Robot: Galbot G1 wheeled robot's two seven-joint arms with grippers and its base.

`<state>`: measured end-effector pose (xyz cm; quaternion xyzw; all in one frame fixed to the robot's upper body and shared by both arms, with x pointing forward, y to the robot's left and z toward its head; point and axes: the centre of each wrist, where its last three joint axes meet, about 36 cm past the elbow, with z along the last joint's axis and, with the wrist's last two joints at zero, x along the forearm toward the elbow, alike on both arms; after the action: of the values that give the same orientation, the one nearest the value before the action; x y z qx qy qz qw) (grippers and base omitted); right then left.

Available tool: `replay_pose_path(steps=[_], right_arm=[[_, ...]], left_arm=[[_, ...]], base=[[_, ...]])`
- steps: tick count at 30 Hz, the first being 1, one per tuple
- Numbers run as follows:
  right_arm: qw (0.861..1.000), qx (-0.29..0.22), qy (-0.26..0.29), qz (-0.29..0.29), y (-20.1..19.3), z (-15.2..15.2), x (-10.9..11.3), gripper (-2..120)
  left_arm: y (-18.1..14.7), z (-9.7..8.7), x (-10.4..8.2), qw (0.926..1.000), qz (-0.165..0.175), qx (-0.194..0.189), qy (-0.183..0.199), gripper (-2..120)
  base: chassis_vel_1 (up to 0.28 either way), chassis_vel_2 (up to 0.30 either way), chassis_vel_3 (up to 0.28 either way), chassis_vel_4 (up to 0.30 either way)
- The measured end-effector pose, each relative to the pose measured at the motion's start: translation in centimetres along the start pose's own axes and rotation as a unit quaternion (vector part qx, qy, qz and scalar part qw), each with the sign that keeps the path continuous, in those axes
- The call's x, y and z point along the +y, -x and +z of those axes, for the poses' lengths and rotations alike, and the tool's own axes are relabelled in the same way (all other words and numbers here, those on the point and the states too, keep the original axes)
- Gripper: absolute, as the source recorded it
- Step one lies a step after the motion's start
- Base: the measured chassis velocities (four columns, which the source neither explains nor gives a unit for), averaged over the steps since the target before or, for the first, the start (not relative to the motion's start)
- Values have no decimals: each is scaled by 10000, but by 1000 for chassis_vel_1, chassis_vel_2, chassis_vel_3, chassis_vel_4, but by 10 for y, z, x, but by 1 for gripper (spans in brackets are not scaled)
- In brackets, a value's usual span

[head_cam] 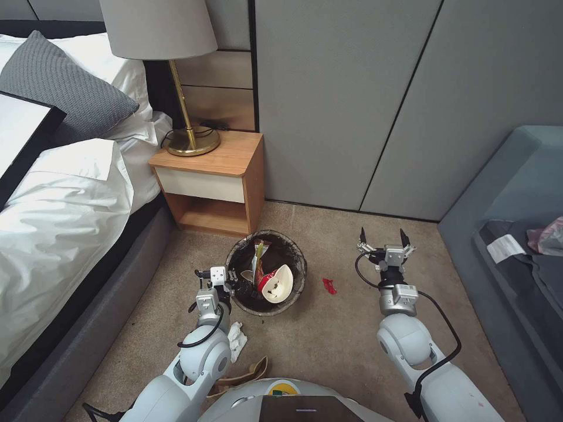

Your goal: Pick up the trash bin, then pick up the garbage from the floor and place it into the trash bin.

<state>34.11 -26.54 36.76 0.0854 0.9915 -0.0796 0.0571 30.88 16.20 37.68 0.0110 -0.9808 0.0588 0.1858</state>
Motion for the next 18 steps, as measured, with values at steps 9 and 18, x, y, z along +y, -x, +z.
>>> replay_pose_path(steps=[9, 18], right_arm=[[10000, -5, -25, 12, 2, 0, 0, 100], [9999, -32, -79, 58, 5, 3, 0, 100]], left_arm=[[0, 0, 0, 10000, -4, -2, -5, 2], [0, -1, 0, 10000, -13, -10, -6, 2]], base=[[0, 0, 0, 0], [0, 0, 0, 0]])
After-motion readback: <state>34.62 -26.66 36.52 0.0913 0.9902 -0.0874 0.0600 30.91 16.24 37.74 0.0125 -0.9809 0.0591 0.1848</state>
